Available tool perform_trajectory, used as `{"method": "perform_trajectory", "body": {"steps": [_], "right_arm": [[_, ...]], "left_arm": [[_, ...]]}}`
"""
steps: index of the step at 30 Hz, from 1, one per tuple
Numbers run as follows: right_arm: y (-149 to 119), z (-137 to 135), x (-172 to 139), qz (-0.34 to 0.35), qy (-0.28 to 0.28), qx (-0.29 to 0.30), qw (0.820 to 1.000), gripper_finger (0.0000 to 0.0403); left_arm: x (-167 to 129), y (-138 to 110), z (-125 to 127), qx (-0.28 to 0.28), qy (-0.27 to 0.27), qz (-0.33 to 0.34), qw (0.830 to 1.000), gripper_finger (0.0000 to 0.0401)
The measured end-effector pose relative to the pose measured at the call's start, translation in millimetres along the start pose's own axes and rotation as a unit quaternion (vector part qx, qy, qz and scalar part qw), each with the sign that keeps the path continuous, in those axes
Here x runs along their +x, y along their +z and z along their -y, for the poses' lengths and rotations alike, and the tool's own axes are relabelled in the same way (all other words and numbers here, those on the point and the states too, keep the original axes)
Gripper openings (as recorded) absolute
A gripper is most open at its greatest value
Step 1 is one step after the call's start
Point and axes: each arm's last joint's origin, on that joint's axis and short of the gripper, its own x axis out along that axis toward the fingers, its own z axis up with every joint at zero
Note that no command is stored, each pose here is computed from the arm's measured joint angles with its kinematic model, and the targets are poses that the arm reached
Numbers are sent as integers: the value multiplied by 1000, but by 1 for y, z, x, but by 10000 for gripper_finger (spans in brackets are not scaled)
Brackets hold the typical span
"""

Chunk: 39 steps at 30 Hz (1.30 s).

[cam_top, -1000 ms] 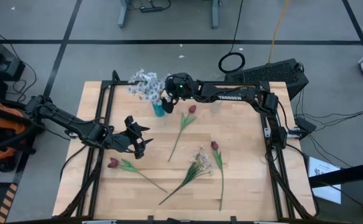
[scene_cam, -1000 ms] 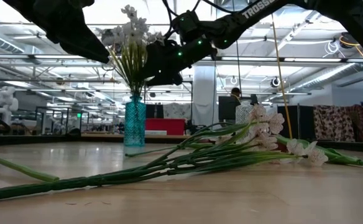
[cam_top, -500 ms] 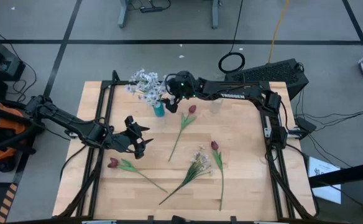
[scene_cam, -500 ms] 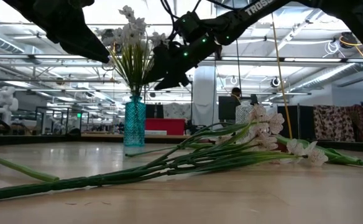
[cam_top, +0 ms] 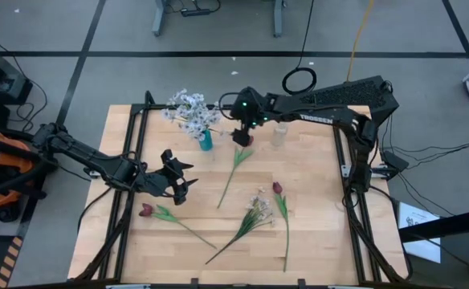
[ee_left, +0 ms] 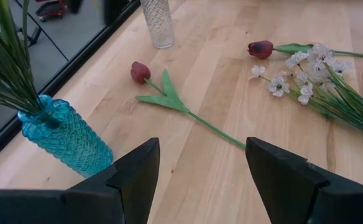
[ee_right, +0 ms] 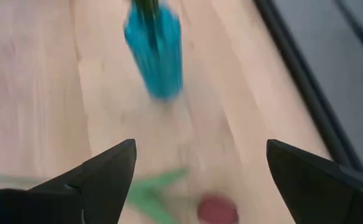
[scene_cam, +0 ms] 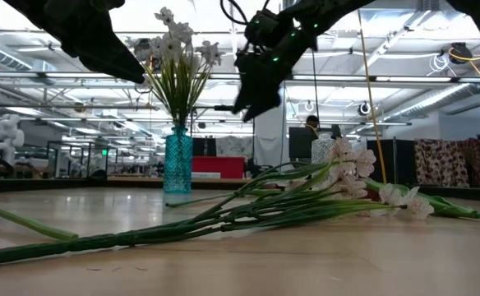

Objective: Sort flowers into vase by color
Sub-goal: Put the white flowers into the blue vase

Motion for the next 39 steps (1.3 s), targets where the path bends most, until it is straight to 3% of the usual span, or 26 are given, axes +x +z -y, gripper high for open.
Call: {"method": "perform_trajectory", "body": {"steps": [7,13,19,26,32,39], "right_arm": [[-20,-11,-32,-114,-32,26,993,350],[-32,-49,-65,-166,-64,37,983,350],[-40,-110,-99,-139,-90,41,985,350],[-62,-182,-123,-102,-104,25,989,350],[-86,-239,-121,-63,-123,-5,990,350],[-117,-293,-92,-51,-135,-59,988,350]], "left_arm": [[0,0,0,2,-3,-1,1000,246],[0,0,1,-2,-20,-5,1000,246],[2,3,6,-16,-44,7,999,246],[10,8,32,-17,-150,31,988,246],[17,4,57,-3,-198,46,979,246],[21,-8,89,2,-234,38,971,246]]}}
